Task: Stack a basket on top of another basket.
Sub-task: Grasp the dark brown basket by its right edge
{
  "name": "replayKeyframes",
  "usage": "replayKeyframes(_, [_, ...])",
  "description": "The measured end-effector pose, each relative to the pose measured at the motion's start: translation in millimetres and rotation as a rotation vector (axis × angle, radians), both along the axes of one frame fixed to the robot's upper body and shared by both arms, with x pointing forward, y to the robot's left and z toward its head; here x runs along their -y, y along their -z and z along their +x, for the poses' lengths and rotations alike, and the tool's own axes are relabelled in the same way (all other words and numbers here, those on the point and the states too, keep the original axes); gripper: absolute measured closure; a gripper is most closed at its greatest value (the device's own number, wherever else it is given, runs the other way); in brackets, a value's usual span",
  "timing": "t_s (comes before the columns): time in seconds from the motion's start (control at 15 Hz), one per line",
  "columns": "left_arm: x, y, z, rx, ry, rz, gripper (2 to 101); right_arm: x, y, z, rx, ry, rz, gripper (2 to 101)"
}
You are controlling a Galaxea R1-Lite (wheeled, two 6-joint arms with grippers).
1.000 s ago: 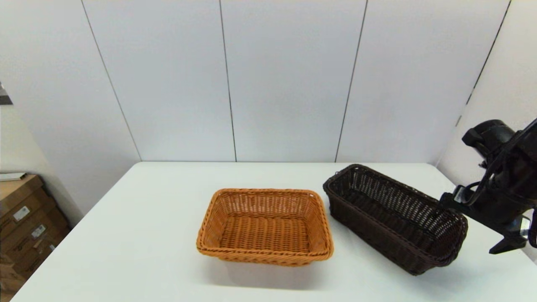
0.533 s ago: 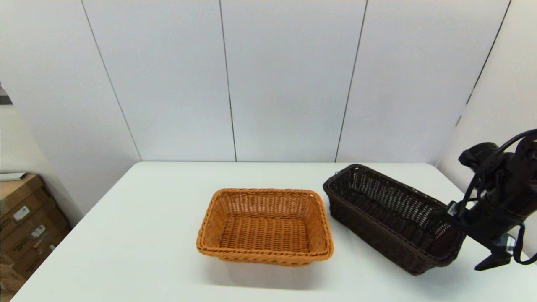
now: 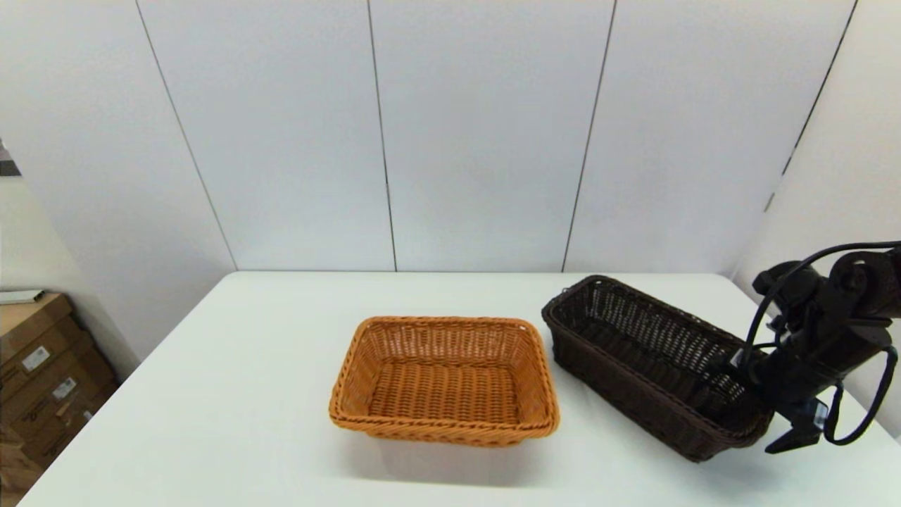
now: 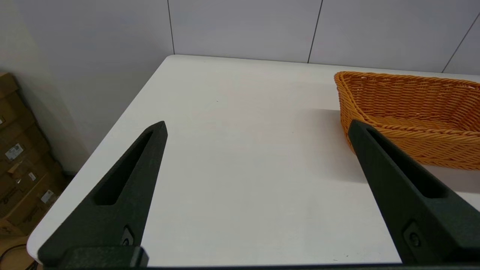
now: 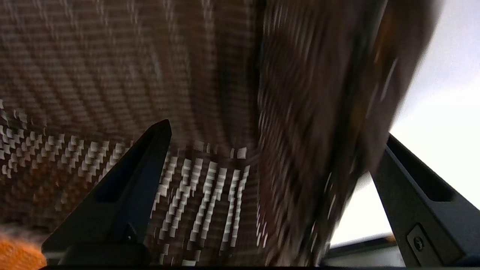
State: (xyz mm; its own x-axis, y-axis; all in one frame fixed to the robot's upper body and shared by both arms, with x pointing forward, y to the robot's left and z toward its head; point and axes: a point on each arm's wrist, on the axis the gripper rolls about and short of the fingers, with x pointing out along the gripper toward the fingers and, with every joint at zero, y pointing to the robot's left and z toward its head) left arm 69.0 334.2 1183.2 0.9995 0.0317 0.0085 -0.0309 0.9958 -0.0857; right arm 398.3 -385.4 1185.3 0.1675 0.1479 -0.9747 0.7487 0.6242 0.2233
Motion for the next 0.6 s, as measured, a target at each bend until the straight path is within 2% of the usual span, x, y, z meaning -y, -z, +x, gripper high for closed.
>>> replayKeyframes(0.13, [0.0, 0.0, 0.0, 0.000, 0.000, 0.000, 5.4, 8.4, 5.0, 1.7, -0.003, -0.008, -0.004, 5.0])
replayKeyframes(0.2, [0.0, 0.0, 0.0, 0.000, 0.000, -0.001, 5.4, 12.2, 6.7, 1.8, -0.006, -0.011, -0.008, 8.0])
replayKeyframes(0.4, [0.0, 0.0, 0.0, 0.000, 0.000, -0.001, 5.4, 15.2, 5.2, 1.9, 0.000, -0.026, -0.017, 36.3])
replayKeyframes(0.6, [0.0, 0.0, 0.0, 0.000, 0.000, -0.001, 5.4, 15.9, 2.0, 1.1, 0.008, -0.033, -0.020, 55.5])
